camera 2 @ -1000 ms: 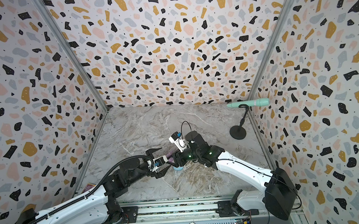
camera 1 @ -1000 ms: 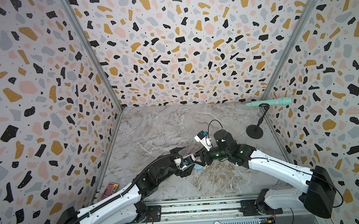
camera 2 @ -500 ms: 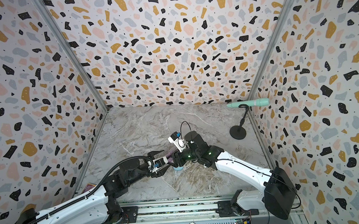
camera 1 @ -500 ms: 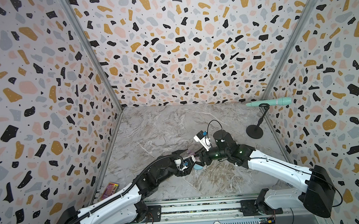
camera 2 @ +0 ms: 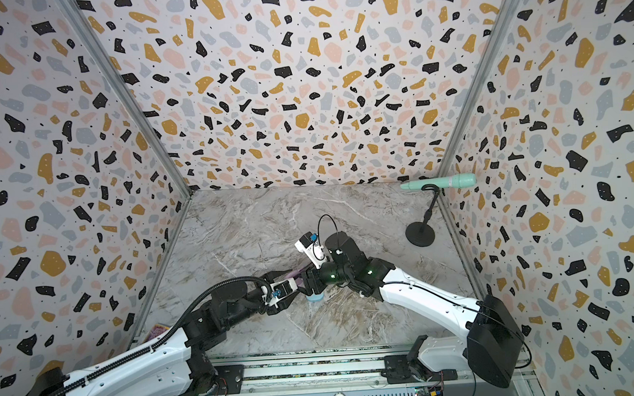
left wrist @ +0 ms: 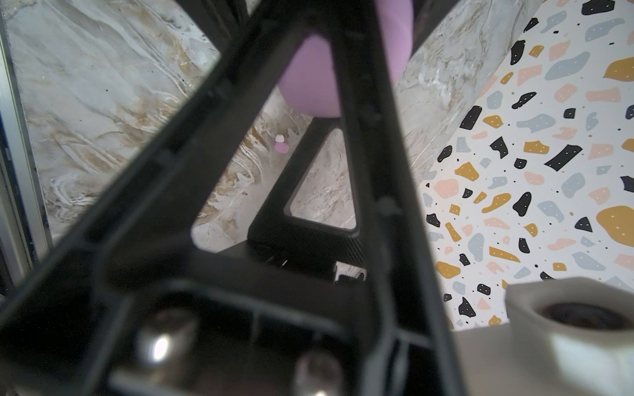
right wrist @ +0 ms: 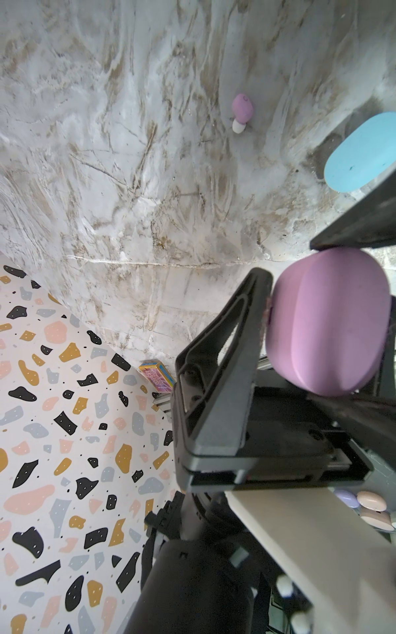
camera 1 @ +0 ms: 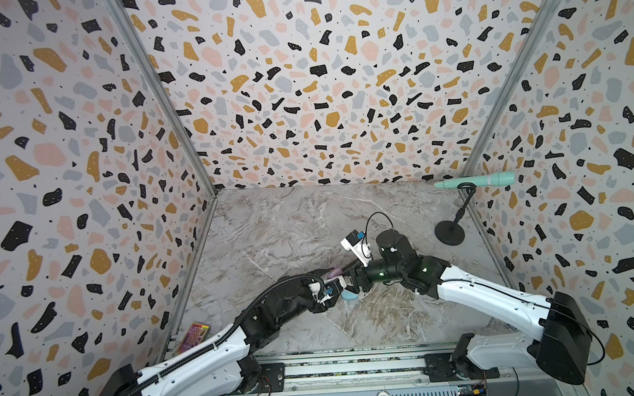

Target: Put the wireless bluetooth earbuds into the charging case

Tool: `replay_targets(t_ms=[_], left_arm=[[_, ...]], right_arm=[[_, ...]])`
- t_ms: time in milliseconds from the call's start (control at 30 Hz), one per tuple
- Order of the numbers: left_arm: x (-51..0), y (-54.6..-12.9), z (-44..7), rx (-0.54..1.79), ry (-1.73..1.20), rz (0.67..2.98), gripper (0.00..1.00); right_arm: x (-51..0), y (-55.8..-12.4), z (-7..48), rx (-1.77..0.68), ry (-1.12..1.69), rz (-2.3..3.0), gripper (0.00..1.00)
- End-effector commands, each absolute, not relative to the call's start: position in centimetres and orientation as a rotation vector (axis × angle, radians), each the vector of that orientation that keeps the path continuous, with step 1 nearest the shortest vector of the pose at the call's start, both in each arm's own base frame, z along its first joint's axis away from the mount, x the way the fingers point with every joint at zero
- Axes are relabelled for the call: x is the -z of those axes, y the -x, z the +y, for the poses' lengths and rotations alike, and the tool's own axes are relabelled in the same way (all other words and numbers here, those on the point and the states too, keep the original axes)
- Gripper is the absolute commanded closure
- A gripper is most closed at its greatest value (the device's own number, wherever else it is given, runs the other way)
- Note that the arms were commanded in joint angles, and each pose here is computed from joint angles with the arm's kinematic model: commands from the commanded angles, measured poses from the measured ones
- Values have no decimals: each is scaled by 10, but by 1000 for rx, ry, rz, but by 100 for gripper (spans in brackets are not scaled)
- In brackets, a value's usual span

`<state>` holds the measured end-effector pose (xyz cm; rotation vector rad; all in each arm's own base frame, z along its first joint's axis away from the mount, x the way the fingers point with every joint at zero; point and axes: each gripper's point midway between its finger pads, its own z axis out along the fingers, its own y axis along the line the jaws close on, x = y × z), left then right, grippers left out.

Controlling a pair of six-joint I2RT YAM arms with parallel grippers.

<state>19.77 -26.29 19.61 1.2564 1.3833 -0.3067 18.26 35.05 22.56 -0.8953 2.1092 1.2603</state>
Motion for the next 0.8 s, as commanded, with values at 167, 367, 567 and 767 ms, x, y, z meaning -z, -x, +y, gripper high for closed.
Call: replay_targets(t_ms=[167, 367, 567, 767], left_arm=[[-205, -196, -265, 314, -1233, 1340, 41], [-205, -196, -265, 309, -1231, 1336, 45], [-205, -197, -264, 304, -1230, 1334, 47], [-204, -196, -265, 304, -1235, 1332, 50]], right_arm=[[-235, -182, 353, -1275, 898, 2069, 100], [-233, -182, 353, -1277, 896, 2073, 100], [-231, -182, 354, -1281, 897, 2078, 100], [-230, -182, 354, -1283, 894, 2079, 100]])
